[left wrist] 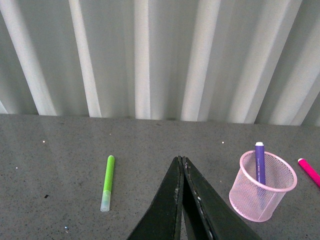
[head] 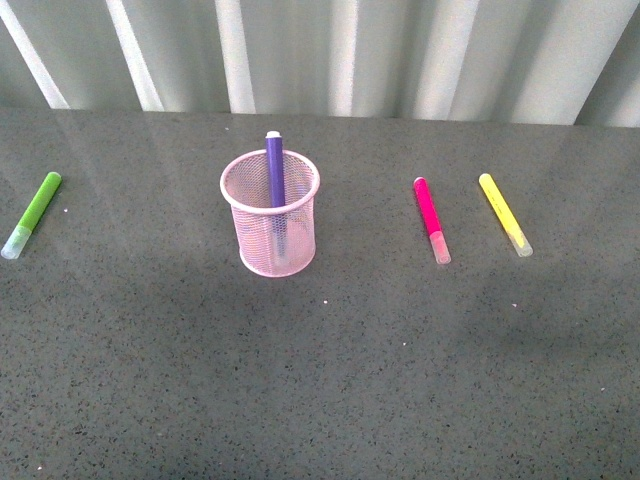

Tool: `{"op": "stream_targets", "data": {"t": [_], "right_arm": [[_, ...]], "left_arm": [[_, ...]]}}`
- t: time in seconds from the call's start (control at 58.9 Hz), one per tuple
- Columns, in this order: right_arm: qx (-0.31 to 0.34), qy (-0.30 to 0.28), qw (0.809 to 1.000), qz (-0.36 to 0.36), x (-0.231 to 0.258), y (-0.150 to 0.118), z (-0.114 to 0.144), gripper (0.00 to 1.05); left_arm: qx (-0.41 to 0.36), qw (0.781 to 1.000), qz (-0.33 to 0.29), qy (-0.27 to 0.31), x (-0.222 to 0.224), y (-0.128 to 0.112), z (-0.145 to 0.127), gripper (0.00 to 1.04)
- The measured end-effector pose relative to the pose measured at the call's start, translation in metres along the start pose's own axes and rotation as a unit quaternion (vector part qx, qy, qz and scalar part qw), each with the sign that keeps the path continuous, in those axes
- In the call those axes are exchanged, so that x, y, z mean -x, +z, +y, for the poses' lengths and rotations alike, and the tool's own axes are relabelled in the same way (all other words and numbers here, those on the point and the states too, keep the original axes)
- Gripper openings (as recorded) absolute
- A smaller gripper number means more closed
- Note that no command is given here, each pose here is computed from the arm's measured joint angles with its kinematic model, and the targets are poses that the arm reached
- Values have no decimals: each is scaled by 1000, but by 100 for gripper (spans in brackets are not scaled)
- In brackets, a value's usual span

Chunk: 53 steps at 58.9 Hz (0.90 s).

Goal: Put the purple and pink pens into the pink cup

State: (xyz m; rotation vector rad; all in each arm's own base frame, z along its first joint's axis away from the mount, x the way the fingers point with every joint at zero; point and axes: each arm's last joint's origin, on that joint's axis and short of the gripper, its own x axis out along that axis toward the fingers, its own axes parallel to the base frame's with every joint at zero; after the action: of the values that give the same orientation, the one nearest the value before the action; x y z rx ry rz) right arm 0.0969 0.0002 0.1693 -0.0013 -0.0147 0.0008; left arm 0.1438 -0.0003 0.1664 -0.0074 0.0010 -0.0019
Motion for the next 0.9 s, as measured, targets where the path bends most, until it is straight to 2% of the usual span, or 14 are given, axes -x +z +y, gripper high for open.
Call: {"op": "stream_targets", "data": {"t": [0.9], "right_arm": [[0,0,1000,0,0,0,0,98]], "left_arm": [[0,1000,-13,0,31,8,0,4]]}}
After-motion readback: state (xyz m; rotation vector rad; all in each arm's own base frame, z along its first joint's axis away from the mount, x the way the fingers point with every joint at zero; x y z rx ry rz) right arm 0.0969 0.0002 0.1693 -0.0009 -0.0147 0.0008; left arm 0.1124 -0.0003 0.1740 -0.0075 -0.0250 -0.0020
